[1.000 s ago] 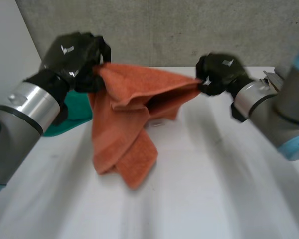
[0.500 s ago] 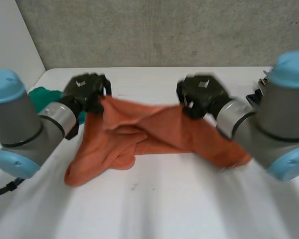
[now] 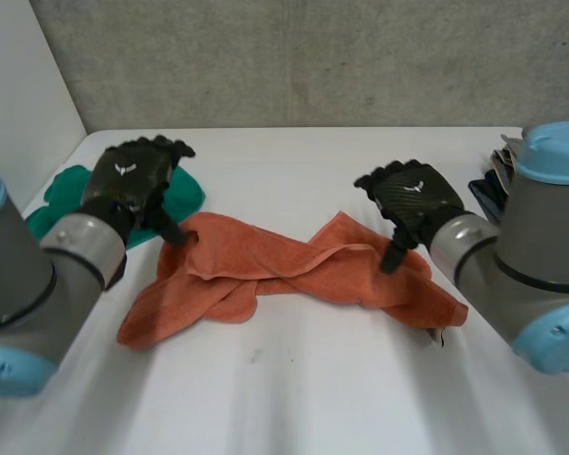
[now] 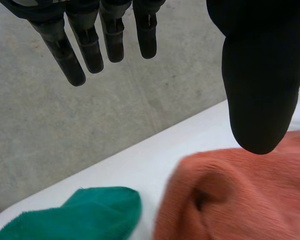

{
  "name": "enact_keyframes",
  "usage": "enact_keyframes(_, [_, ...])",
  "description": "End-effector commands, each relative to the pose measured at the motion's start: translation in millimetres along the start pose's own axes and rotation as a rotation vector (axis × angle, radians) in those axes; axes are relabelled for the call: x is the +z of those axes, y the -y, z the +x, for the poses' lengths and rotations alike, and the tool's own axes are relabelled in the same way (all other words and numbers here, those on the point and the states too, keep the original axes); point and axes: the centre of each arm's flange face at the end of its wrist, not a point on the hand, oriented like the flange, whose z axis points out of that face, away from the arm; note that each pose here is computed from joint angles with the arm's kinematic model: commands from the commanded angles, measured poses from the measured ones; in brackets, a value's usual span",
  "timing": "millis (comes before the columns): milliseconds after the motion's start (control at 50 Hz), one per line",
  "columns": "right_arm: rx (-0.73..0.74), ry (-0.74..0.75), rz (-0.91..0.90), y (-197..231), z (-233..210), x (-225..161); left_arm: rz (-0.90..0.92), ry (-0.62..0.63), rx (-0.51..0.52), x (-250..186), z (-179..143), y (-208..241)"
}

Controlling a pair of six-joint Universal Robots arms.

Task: Fold the laundry.

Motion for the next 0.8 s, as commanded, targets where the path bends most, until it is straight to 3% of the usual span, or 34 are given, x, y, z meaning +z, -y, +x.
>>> enact_keyframes(20, [0.014,-0.026,-0.189,-28.7,28.5,-16.9,-0.081,-0.006,0.007,-27.0,16.5,-23.8])
enact_keyframes(140, [0.076,0.032,-0.314,-56.3,29.7,-12.3,-0.160,0.028,0.009,-18.3,16.5,-49.9])
enact_keyframes(360, [0.159,0.053,-0.335,-90.7,20.3,16.9,-0.184,0.025,-0.014,14.8,21.0,-80.6])
enact_keyframes(520, [0.157,0.039,-0.285,-92.5,20.7,17.7,-0.103,0.039,-0.063,45.2,19.4,-72.2])
enact_keyframes(660, [0.142,0.015,-0.217,-68.3,26.6,0.5,-0.110,0.032,-0.118,72.8,24.2,-86.4])
enact_keyframes(800, [0.103,0.003,-0.138,-50.3,30.3,-9.5,-0.121,-0.037,-0.126,85.6,31.2,-93.1])
